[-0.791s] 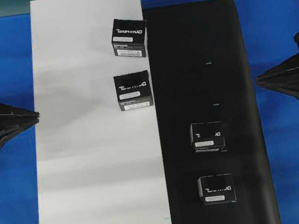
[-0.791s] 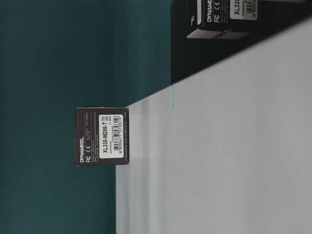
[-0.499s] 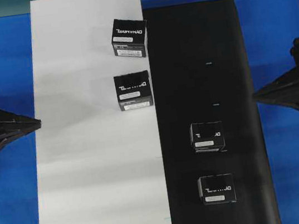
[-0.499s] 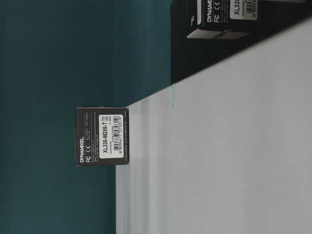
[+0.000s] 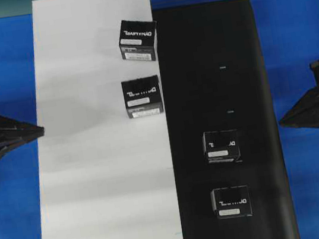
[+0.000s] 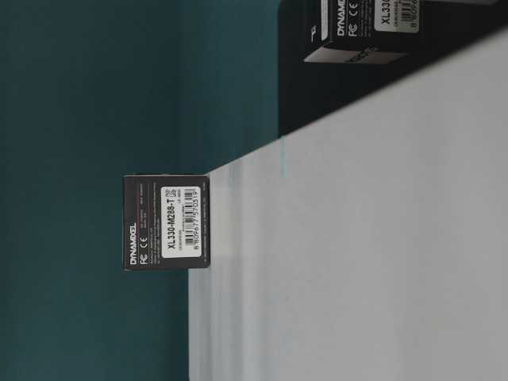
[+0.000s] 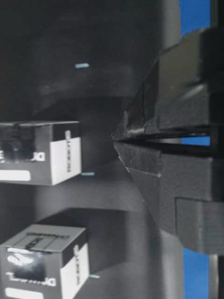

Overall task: Place the box from the black base onto the white base.
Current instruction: 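Move the right gripper open over the upper black box on the black base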

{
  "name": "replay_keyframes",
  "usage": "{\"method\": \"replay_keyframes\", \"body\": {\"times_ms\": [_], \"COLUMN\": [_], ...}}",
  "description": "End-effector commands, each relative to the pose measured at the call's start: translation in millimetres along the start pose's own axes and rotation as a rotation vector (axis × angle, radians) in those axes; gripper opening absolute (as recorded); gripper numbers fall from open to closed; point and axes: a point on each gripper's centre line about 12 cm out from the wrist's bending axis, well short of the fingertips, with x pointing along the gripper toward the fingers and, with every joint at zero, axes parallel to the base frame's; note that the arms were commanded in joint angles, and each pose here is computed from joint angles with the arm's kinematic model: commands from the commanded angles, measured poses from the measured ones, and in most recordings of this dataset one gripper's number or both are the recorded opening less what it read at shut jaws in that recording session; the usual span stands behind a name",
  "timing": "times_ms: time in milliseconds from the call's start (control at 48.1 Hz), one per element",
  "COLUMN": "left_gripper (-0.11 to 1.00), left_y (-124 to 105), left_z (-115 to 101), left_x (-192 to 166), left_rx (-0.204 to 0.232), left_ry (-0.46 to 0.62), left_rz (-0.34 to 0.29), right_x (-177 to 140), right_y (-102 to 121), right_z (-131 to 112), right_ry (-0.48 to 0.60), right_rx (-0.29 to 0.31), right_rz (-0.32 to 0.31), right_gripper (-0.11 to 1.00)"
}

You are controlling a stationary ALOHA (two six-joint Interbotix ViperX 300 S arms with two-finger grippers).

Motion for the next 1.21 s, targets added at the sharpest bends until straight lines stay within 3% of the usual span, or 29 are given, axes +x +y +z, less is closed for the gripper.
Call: {"method": "replay_keyframes", "body": {"times_ms": [0,146,333,395,603,853,1186], "left_gripper": [-0.04,-0.04,-0.04,-0.04,-0.04,-0.04,-0.04], "left_y": [0,0,0,-1,-1,-3,-4], "left_z": [11,13,13,13,13,13,12], "left_x": [3,3,3,3,3,3,3], "left_rx": [0.003,0.002,0.002,0.000,-0.020,-0.023,-0.026], "left_ry": [-0.018,-0.020,-0.020,-0.021,-0.020,-0.018,-0.016], "left_rz": [0.001,-0.001,-0.001,-0.002,-0.006,-0.014,-0.018], "right_x": [1,2,11,18,43,59,85], "right_y": [4,14,19,17,13,14,13], "right_z": [5,8,14,12,7,9,0], "right_ry": [0.010,0.073,0.126,0.150,0.196,0.119,0.172], "right_rx": [0.013,0.008,0.033,0.027,0.009,0.032,0.031], "right_rz": [0.018,0.051,0.044,0.022,-0.018,0.001,-0.011], "right_gripper": [0.09,0.30,0.82,0.94,0.93,0.94,0.95]}}
